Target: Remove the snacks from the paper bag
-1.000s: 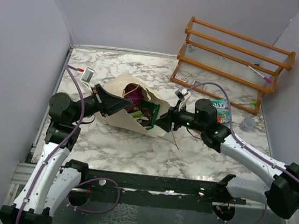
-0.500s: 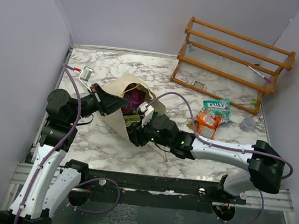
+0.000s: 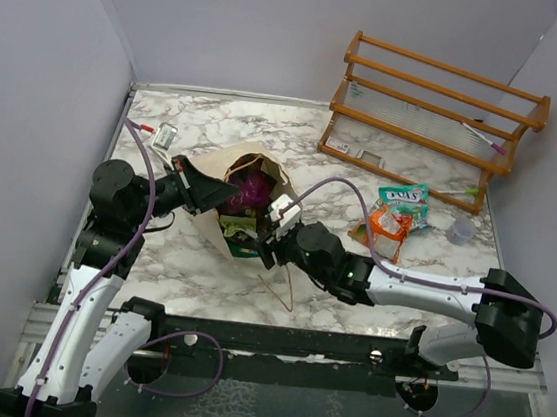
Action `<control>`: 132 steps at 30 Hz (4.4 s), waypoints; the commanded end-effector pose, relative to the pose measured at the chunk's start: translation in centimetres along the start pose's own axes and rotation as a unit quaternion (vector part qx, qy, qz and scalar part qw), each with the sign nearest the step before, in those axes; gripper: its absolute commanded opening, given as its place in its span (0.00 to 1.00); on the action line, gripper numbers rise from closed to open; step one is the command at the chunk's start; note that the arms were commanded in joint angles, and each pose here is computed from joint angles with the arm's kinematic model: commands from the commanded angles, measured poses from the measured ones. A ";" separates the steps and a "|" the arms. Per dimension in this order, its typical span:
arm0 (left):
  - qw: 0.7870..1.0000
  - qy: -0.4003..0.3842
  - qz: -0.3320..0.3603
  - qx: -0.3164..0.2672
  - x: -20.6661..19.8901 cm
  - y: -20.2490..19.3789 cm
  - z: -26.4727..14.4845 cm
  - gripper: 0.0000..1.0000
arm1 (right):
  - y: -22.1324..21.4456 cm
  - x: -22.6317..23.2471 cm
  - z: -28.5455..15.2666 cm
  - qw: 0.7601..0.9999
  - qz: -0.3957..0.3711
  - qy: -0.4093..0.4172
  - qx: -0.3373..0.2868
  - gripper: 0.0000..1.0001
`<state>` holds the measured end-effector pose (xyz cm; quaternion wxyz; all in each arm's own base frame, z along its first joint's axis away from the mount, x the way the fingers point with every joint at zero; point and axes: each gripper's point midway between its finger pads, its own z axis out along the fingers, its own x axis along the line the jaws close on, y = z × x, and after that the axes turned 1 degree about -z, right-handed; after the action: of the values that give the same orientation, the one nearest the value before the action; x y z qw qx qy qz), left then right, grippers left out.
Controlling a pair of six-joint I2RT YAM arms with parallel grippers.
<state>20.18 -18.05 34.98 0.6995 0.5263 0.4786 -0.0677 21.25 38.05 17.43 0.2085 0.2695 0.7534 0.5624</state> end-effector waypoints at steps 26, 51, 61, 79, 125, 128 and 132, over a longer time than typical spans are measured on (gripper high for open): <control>1.000 -0.001 0.021 -0.001 -0.6 0.2 -0.3 0.00 | 0.5 0.1 6.3 0.959 -0.278 0.005 -0.055 0.37; 0.999 0.020 0.028 -0.017 -0.1 0.7 -0.5 0.00 | 3.8 -0.8 -0.5 0.987 -0.152 0.008 -0.049 0.01; 0.999 0.032 0.037 -0.020 0.3 0.8 -0.5 0.00 | 4.2 -2.5 -9.0 0.998 -0.042 0.007 -0.045 0.01; 0.998 0.046 0.035 -0.018 0.9 0.5 -0.7 0.00 | 0.2 -18.8 -20.7 0.840 0.182 -0.488 -0.154 0.02; 0.998 0.041 0.038 -0.017 0.1 0.4 -1.3 0.00 | 4.5 -13.3 -16.1 0.974 0.139 -0.092 -0.153 0.96; 0.998 0.042 0.035 -0.015 0.2 0.4 -1.2 0.00 | 5.9 -9.2 -15.9 0.983 0.094 0.028 -0.157 0.96; 0.998 0.043 0.035 -0.016 0.2 0.5 -1.1 0.00 | 5.2 -3.4 -14.6 0.968 0.057 0.211 -0.122 0.96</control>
<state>19.94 -16.79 34.32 0.6806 0.5334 0.5019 -0.0207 21.65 20.21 25.47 0.1910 0.3831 0.6108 0.6661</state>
